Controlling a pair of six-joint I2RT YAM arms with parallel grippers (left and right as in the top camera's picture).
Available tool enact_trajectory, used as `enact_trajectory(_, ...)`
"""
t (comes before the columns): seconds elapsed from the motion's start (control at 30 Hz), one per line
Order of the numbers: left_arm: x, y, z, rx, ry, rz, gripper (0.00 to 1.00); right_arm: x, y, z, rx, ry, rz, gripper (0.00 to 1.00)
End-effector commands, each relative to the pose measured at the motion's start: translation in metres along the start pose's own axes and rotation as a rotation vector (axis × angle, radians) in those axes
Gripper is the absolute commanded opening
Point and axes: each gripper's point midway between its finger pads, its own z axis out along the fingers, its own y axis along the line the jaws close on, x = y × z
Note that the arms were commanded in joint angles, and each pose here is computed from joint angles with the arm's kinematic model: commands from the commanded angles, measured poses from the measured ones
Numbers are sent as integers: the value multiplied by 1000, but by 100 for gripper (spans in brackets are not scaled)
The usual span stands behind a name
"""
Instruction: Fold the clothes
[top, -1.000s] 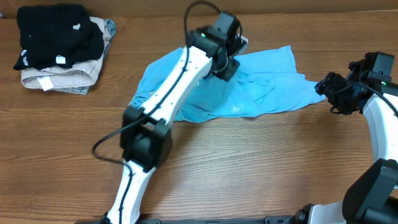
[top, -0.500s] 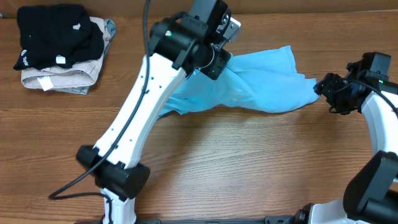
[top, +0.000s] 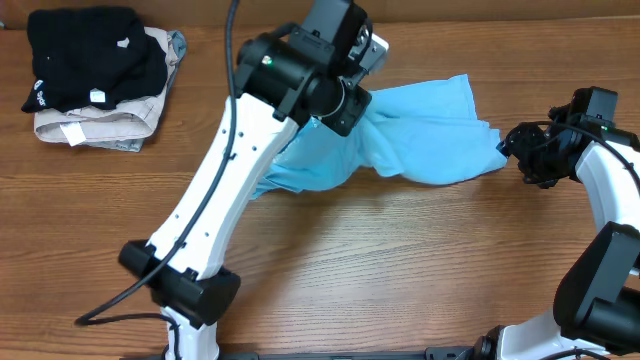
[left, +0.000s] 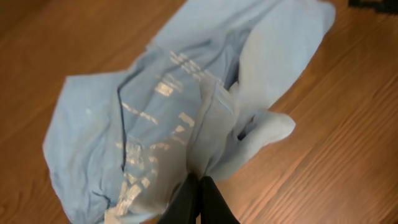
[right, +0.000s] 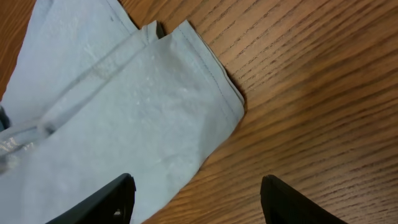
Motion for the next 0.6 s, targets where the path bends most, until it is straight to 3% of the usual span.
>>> enact_trajectory(0.0, 10, 0, 24, 1, 81, -10, 4, 5, 2, 3, -6, 18, 0, 68)
enact_trajectory(0.17, 40, 8, 57, -26, 254, -1, 4, 6, 2, 3, -6, 19, -8, 69)
enact_trajectory(0.37, 75, 68, 82, -293, 430, -129, 4, 8, 1, 3, -2, 28, -19, 69)
enact_trajectory(0.4, 77, 74, 88, -300, 436, -140, 18, 8, 1, 3, -3, 27, -19, 69)
enact_trajectory(0.47, 75, 86, 102, -306, 427, -163, 70, 7, 1, 3, -4, 24, -20, 69)
enact_trajectory(0.53, 68, 94, 114, -305, 392, -182, 97, 7, 1, 3, -4, 23, -20, 69)
enact_trajectory(0.57, 63, 94, 118, -286, 369, -183, 100, 7, 1, 3, -4, 24, -21, 69)
